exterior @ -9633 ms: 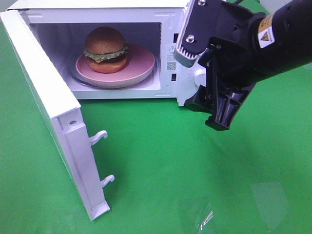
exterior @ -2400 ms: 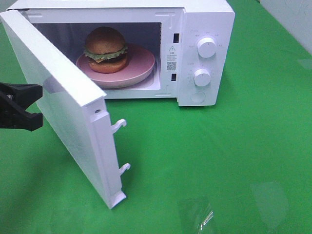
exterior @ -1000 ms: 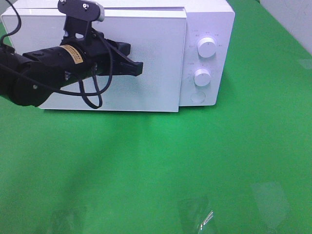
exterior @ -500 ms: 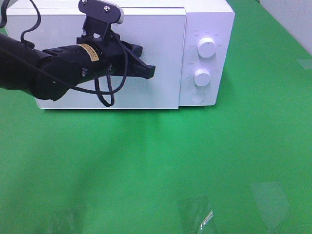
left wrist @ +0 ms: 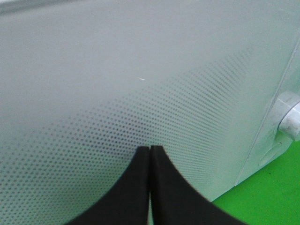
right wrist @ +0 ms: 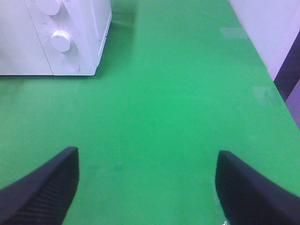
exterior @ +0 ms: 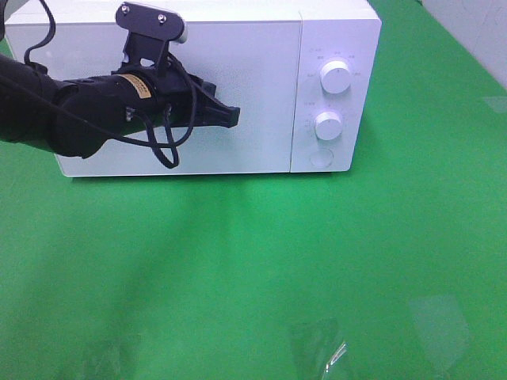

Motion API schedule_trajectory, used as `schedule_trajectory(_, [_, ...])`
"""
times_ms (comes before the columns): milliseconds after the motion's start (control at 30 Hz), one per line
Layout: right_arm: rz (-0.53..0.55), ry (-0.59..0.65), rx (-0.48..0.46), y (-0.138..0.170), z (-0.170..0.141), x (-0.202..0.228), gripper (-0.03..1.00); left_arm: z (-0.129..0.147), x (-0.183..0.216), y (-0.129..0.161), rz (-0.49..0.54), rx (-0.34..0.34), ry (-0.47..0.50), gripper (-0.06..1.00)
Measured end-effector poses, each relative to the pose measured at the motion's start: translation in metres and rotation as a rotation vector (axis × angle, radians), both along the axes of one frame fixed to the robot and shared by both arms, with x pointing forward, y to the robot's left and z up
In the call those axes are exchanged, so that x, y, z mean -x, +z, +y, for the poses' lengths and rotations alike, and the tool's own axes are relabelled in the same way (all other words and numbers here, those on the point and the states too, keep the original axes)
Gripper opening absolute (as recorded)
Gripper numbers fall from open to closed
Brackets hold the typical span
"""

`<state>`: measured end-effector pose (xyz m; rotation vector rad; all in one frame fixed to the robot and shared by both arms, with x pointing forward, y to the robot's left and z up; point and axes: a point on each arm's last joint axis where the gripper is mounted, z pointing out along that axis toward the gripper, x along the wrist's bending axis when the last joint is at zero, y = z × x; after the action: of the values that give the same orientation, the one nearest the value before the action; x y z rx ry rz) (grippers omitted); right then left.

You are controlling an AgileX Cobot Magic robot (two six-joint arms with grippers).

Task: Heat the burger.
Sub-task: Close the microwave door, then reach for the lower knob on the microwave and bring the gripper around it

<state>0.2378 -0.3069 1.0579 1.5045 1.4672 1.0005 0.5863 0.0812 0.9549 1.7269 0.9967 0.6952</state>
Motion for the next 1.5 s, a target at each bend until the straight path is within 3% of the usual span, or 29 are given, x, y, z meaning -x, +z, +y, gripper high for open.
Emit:
schedule_trajectory(300, [0.0,0.0,0.0,0.0,0.0,0.0,0.76,0.003,0.016,0.017,0.029,0.051,0.027,0.0])
schedule_trajectory(367, [0.0,0.0,0.0,0.0,0.0,0.0,0.76,0.002,0.025,0.019,0.042,0.044,0.011,0.04])
schedule_trajectory(400, [0.0,0.0,0.0,0.0,0.0,0.0,0.76,0.002,0.036,0.019,0.076,0.025,-0.009,0.16])
schedule_trajectory(433, [0.0,0.0,0.0,0.0,0.0,0.0,0.76,0.002,0.036,0.019,0.076,0.025,-0.009,0.16])
schedule_trajectory(467, [0.0,0.0,0.0,0.0,0.0,0.0,0.76,0.003,0.043,0.019,0.116,0.003,-0.023,0.3])
schedule_trajectory(500, [0.0,0.0,0.0,0.0,0.0,0.0,0.76,0.003,0.043,0.019,0.116,0.003,-0.023,0.3])
schedule_trajectory(533, [0.0,0.0,0.0,0.0,0.0,0.0,0.76,0.004,0.051,0.021,0.161,-0.019,-0.039,0.53])
schedule_trajectory(567, [0.0,0.0,0.0,0.0,0.0,0.0,0.76,0.004,0.051,0.021,0.161,-0.019,-0.039,0.53])
schedule_trajectory(600, [0.0,0.0,0.0,0.0,0.0,0.0,0.76,0.006,0.056,0.025,0.201,-0.036,-0.048,0.76])
schedule_trajectory(633, [0.0,0.0,0.0,0.0,0.0,0.0,0.76,0.006,0.056,0.025,0.201,-0.036,-0.048,0.76])
schedule_trajectory(667, [0.0,0.0,0.0,0.0,0.0,0.0,0.76,0.008,0.062,0.028,0.247,-0.059,-0.059,0.9])
schedule_trajectory(700, [0.0,0.0,0.0,0.0,0.0,0.0,0.76,0.01,0.065,0.03,0.276,-0.072,-0.065,0.93])
schedule_trajectory(800, [0.0,0.0,0.0,0.0,0.0,0.0,0.76,0.012,0.071,0.033,0.327,-0.097,-0.076,0.97])
schedule_trajectory(900, [0.0,0.0,0.0,0.0,0.0,0.0,0.76,0.019,0.086,0.039,0.443,-0.153,-0.101,0.99])
schedule_trajectory(1067, [0.0,0.0,0.0,0.0,0.0,0.0,0.76,0.025,0.099,0.046,0.533,-0.181,-0.114,0.99])
schedule_trajectory(1133, [0.0,0.0,0.0,0.0,0.0,0.0,0.76,0.033,0.114,0.055,0.618,-0.221,-0.137,0.99])
schedule_trajectory(1500, [0.0,0.0,0.0,0.0,0.0,0.0,0.76,0.051,0.138,0.069,0.768,-0.284,-0.15,0.99])
